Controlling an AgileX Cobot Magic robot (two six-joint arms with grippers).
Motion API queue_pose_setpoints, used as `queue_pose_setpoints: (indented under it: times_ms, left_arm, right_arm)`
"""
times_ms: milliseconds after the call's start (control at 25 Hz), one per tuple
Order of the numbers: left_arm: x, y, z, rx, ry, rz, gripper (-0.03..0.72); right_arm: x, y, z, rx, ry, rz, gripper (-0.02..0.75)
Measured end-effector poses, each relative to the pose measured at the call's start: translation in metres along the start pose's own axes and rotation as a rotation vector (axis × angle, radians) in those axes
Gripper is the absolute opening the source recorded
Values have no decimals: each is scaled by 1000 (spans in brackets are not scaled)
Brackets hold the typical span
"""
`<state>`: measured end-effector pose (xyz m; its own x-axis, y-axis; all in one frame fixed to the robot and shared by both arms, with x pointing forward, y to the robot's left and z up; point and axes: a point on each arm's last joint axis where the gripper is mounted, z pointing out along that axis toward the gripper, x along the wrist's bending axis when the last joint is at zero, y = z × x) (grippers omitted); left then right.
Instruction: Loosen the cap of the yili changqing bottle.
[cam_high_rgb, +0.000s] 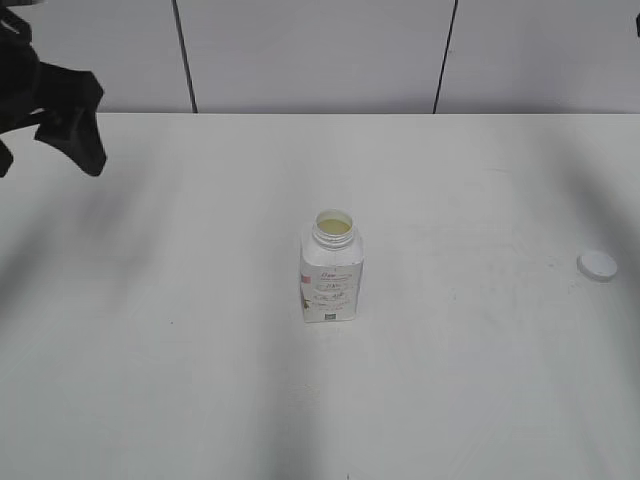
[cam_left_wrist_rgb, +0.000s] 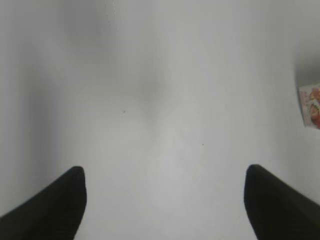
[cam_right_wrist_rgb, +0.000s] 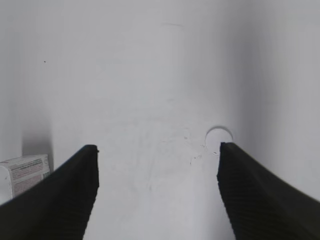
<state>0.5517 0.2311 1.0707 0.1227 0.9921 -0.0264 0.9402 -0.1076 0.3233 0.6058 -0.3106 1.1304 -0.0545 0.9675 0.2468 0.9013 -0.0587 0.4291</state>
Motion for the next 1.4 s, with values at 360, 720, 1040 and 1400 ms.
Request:
queue_pose_setpoints:
  times_ms: [360,720,1040,1400]
  left_arm:
    - [20,-12,-2,136,32,-56,571]
    - [22,-29,-42,38,45,-44,565]
    - [34,-96,-83,-67,139,-43,565]
    - [40,-192,-114,-356,143,-49,564]
  right_arm:
    - [21,-51,-60,-80,2,-12,582]
    - [34,-137,-96,-120,-7,-27,582]
    - [31,-231,-106,-167,-111,-73,582]
    - [27,-308,-91,-234,-137,-94,582]
